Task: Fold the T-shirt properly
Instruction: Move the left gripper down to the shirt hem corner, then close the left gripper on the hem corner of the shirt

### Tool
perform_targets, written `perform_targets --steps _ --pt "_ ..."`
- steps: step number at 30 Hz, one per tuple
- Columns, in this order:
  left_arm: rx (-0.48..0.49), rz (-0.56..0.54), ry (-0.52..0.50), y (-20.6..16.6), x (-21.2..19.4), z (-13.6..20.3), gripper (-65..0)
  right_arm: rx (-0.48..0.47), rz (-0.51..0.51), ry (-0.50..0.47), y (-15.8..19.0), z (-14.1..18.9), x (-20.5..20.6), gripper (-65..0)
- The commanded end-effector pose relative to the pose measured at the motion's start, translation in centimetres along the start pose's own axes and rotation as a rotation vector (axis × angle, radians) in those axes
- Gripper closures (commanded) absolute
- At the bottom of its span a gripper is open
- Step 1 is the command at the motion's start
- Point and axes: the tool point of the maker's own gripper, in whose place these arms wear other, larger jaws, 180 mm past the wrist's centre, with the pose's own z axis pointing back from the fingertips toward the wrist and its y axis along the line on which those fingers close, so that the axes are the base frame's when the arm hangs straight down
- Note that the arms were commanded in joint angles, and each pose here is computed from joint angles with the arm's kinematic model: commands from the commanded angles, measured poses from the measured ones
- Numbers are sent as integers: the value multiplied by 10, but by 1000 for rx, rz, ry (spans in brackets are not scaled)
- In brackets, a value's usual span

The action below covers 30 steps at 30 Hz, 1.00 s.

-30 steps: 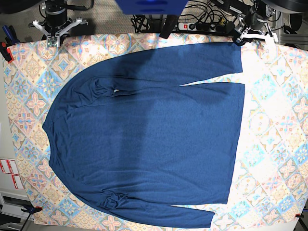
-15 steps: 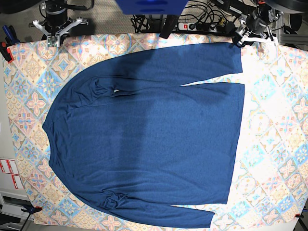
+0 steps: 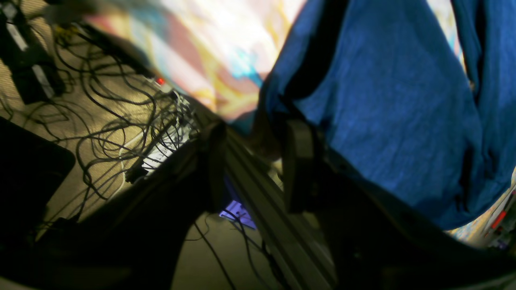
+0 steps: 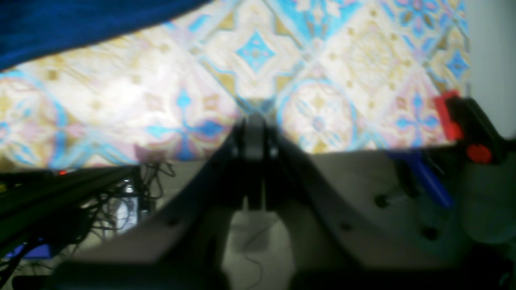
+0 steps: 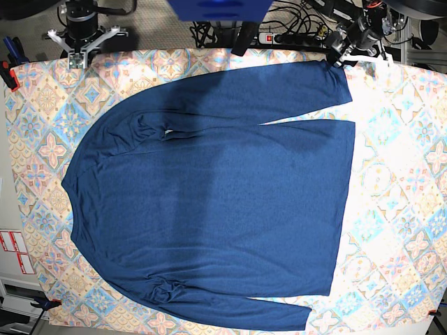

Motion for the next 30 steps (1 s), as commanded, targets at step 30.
perform_targets --steps 30 --pt "-84 -55 -20 -22 -6 32 -213 -7 9 -34 -3 3 9 0"
